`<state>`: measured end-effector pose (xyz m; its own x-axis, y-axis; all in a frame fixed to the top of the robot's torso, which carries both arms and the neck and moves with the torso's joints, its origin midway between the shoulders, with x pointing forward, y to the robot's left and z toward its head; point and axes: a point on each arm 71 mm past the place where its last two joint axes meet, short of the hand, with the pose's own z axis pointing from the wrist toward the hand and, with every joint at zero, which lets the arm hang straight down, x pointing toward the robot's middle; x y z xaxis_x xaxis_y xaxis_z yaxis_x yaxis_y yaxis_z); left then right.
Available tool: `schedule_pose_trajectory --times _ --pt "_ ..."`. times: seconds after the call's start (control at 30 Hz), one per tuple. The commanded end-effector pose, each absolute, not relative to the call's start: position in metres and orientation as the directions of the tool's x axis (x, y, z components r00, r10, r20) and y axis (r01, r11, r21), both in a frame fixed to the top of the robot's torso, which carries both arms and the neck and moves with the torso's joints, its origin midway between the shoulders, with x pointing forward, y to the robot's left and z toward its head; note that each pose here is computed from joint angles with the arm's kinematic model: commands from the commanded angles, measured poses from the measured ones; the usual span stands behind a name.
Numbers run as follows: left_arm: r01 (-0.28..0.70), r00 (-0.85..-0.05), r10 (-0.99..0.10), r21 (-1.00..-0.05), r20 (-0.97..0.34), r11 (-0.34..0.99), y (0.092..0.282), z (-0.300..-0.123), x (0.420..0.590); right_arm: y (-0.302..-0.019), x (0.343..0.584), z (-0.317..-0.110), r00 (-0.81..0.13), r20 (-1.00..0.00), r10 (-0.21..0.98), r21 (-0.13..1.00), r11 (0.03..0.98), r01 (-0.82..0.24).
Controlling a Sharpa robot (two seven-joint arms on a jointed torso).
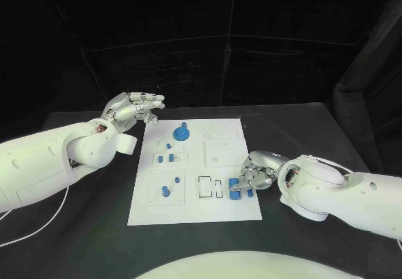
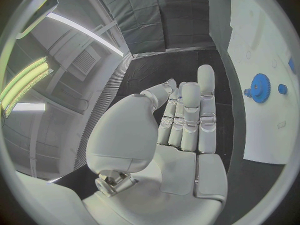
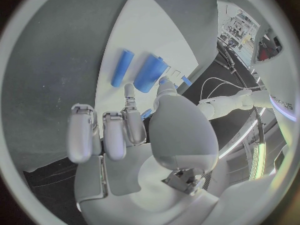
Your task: Assemble the parts on the task board
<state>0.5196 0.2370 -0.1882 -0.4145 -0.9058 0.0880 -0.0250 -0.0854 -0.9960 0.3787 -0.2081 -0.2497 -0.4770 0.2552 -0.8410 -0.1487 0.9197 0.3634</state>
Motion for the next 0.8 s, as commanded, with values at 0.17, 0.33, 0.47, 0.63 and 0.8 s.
schedule_pose_trajectory --times 0.17,0.33,0.47,0.63,0.8 --pt "-0.023 -0.423 -0.901 -0.996 0.093 -0.092 0.238 -0.187 0.520 -0.203 0.377 -0.255 -0.480 -0.849 0.219 0.332 0.929 -0.163" --pt "-0.025 -0.425 -0.900 -0.995 0.094 -0.092 0.238 -0.187 0.520 -0.200 0.379 -0.259 -0.482 -0.851 0.208 0.321 0.933 -0.164" --pt "-0.026 -0.427 -0.899 -0.995 0.095 -0.092 0.237 -0.188 0.520 -0.196 0.380 -0.261 -0.480 -0.853 0.207 0.321 0.932 -0.169" --pt "-0.028 -0.429 -0.898 -0.995 0.095 -0.092 0.237 -0.188 0.520 -0.191 0.380 -0.265 -0.473 -0.855 0.214 0.325 0.931 -0.167" --pt "-0.029 -0.430 -0.898 -0.995 0.096 -0.092 0.237 -0.188 0.519 -0.192 0.380 -0.267 -0.476 -0.844 0.245 0.347 0.928 -0.138"
